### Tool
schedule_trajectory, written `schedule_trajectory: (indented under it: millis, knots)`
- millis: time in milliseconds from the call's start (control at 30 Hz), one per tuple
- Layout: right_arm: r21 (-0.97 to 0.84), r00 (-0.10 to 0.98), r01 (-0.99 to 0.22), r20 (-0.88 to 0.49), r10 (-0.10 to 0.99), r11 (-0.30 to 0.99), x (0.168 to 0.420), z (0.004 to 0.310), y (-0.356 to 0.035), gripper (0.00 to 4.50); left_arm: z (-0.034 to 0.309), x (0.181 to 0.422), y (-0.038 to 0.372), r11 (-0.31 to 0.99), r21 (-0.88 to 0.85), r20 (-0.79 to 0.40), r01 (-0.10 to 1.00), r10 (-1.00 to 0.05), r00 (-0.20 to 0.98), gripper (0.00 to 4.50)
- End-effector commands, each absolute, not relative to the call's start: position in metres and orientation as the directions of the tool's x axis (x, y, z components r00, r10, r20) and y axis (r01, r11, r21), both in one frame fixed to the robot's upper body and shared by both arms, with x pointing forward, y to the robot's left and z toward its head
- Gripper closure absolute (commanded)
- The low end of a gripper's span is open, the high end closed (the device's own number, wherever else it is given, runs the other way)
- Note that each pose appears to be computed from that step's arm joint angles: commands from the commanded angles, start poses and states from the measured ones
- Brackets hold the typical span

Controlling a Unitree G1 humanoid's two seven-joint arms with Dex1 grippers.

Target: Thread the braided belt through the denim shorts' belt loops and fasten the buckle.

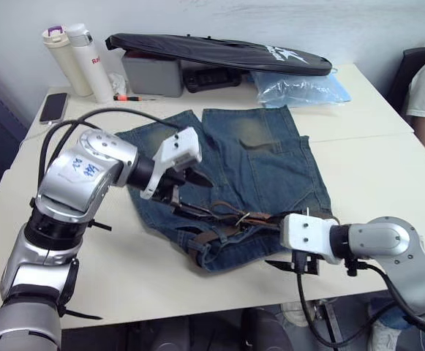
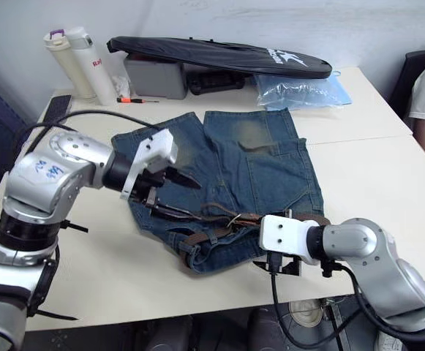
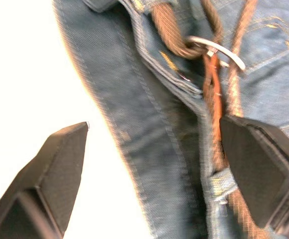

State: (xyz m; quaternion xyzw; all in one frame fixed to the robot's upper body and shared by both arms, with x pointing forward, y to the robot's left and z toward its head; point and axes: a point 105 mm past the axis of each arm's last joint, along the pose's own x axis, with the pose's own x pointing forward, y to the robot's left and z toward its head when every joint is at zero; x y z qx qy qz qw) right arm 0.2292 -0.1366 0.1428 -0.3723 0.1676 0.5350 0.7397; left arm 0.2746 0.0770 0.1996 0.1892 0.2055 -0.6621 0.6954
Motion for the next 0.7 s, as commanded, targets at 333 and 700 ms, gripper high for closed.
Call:
schedule_trajectory:
  millis: [333,700]
  knots:
    - [-0.37,0.458,-0.883,-0.549,0.699,0.288,0.23,0.192,-0.146,0.0,0.135,0.269,0.075,-0.031,0.051,-0.668,0.998,-0.744,0.011,4.29]
    - [-0.369,0.49,-0.87,-0.575,0.655,0.327,0.222,0.192,-0.153,0.0,0.135,0.278,0.058,-0.041,0.054,-0.632,0.998,-0.775,0.003,4.46]
